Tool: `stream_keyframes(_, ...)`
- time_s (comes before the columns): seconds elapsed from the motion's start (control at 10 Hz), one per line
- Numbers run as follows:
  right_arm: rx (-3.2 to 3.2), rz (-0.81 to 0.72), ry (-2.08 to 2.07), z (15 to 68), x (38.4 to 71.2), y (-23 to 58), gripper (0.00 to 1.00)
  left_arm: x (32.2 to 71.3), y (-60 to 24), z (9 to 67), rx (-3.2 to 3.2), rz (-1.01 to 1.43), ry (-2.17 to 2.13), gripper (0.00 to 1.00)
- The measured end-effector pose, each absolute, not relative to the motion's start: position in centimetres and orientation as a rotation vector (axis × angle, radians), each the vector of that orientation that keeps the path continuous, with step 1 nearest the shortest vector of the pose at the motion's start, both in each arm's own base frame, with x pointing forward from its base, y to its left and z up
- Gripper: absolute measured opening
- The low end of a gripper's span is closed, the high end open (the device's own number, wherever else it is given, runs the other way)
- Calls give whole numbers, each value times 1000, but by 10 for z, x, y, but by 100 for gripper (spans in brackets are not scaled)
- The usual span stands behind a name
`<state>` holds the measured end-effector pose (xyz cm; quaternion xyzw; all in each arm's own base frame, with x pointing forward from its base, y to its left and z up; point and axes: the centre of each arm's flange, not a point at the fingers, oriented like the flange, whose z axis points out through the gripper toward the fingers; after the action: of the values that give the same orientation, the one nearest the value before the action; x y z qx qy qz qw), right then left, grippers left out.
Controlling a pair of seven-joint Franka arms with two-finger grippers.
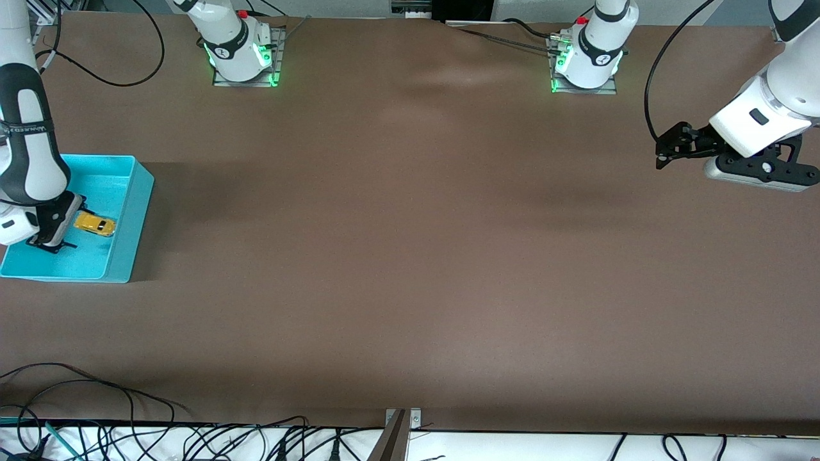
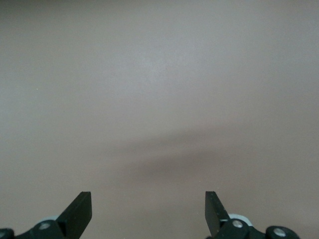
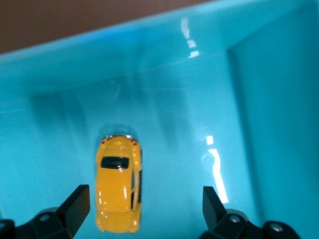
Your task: Wind up and store yellow beetle car
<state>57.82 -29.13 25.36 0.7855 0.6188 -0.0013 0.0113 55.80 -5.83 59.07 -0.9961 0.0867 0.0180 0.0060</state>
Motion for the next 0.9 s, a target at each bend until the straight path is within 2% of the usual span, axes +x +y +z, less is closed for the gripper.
stream_keyframes(0.3, 2570, 72, 1816, 347, 593, -259, 100, 558, -59, 591, -3117, 57, 274, 100)
stream_keyframes(0.6, 2799, 60, 1535, 446, 590, -218, 100, 558, -60, 591, -3117, 57, 276, 100)
stream_keyframes(0.9, 3025, -5, 1210, 514, 591, -170, 100, 558, -60, 591, -3117, 57, 277, 100)
